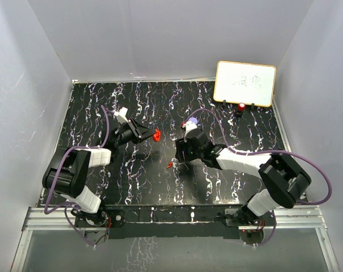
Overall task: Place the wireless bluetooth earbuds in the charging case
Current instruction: Pick up the earbud from the center of the board.
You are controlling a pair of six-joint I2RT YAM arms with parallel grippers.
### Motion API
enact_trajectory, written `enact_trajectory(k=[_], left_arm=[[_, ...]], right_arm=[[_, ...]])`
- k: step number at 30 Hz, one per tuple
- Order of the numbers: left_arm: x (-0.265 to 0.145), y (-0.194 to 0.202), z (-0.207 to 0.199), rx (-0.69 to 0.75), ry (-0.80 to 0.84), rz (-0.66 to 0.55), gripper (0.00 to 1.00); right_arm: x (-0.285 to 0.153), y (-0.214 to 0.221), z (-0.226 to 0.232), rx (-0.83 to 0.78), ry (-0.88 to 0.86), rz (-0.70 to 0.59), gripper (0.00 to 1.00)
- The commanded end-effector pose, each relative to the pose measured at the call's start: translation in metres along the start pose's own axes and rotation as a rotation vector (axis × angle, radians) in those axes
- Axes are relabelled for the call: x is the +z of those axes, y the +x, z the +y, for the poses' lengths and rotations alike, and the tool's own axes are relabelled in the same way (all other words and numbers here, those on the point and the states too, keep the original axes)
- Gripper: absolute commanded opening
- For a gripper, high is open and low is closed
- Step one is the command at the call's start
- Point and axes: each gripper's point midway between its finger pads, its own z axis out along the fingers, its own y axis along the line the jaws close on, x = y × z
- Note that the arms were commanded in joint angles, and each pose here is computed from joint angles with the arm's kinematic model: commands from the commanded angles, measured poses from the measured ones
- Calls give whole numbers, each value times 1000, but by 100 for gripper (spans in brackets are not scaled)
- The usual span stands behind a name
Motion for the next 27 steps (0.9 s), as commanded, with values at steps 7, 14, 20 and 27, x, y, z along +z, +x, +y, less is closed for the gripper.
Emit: enact_trajectory(k=[7,14,20,27], left_arm=[[-1,-8,-15,38,43,-14,0],[-1,-8,-15,34,43,-12,0],[-1,-9,-15,34,40,-13,0],[0,-8,-12,31,36,-9,0]], right_arm=[[0,-21,41,3,-86,-39,49],[4,-13,53,-2,-110,-13,47],[12,-5,59,-10,-117,10,45],[16,-2,60,-7,-120,18,43]])
